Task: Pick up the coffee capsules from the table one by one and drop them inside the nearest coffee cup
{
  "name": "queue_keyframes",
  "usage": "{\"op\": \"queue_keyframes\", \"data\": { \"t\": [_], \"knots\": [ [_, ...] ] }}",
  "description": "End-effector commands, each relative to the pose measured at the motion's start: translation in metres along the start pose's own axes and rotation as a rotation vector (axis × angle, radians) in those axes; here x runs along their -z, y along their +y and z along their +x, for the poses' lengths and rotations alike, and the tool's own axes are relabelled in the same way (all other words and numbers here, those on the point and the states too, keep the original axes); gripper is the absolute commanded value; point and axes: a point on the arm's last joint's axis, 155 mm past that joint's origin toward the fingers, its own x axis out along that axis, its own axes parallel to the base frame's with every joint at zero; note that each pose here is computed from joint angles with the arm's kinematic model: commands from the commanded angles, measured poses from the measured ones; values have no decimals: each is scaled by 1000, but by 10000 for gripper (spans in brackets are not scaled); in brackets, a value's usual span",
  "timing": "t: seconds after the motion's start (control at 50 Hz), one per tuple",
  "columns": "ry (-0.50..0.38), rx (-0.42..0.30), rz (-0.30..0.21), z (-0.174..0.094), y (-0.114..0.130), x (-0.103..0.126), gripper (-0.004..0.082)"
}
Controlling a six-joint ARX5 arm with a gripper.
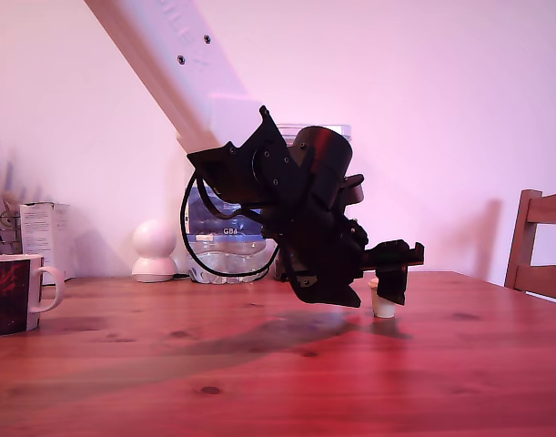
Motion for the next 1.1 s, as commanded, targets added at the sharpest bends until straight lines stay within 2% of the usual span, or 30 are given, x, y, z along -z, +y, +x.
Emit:
{"op": "queue_keyframes", "data": {
  "t": [0.0, 0.22, 0.36, 0.54, 0.78, 1.08],
  "knots": [
    [23, 7, -3, 10, 1, 13, 536],
    [47, 39, -6, 14, -4, 16, 536],
    [76, 37, -6, 25, -4, 21, 536],
    [95, 34, -5, 24, -7, 18, 536],
    [141, 24, -6, 23, -4, 28, 528],
    [196, 18, 3, 20, -3, 41, 388]
  ]
}}
